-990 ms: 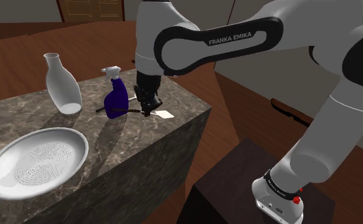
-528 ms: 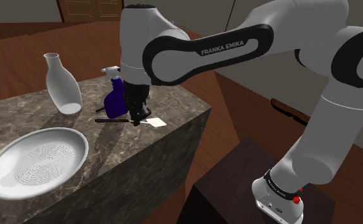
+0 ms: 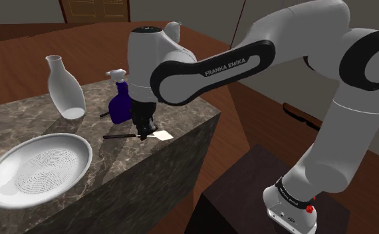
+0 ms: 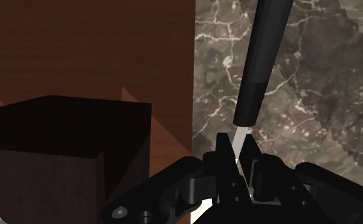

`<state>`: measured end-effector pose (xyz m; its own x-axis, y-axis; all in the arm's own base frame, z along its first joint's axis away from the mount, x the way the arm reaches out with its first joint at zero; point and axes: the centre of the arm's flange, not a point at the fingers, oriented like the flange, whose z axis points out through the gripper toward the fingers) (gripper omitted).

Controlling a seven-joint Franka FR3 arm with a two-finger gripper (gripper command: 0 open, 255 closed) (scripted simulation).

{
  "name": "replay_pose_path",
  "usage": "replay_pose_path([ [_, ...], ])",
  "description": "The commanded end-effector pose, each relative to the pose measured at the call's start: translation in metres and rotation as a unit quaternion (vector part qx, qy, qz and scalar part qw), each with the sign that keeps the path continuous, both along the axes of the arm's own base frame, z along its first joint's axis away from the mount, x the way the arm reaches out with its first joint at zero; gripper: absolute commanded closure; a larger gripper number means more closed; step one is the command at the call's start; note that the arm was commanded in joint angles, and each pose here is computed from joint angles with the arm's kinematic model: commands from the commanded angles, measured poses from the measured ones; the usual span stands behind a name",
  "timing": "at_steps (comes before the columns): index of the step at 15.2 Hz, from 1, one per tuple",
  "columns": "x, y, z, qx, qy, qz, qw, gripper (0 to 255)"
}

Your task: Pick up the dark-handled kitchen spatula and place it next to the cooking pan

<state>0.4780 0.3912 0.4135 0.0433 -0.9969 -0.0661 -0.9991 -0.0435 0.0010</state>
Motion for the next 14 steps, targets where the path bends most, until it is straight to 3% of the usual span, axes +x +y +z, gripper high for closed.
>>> replay_pose_path([
  [1, 0.000, 0.000, -0.011, 0.000, 0.000, 0.000, 1.0000, 255],
  [11, 0.000, 0.000, -0.063, 0.000, 0.000, 0.000, 1.0000, 255],
  [14, 0.000, 0.000, -0.063, 0.000, 0.000, 0.000, 1.0000, 255],
])
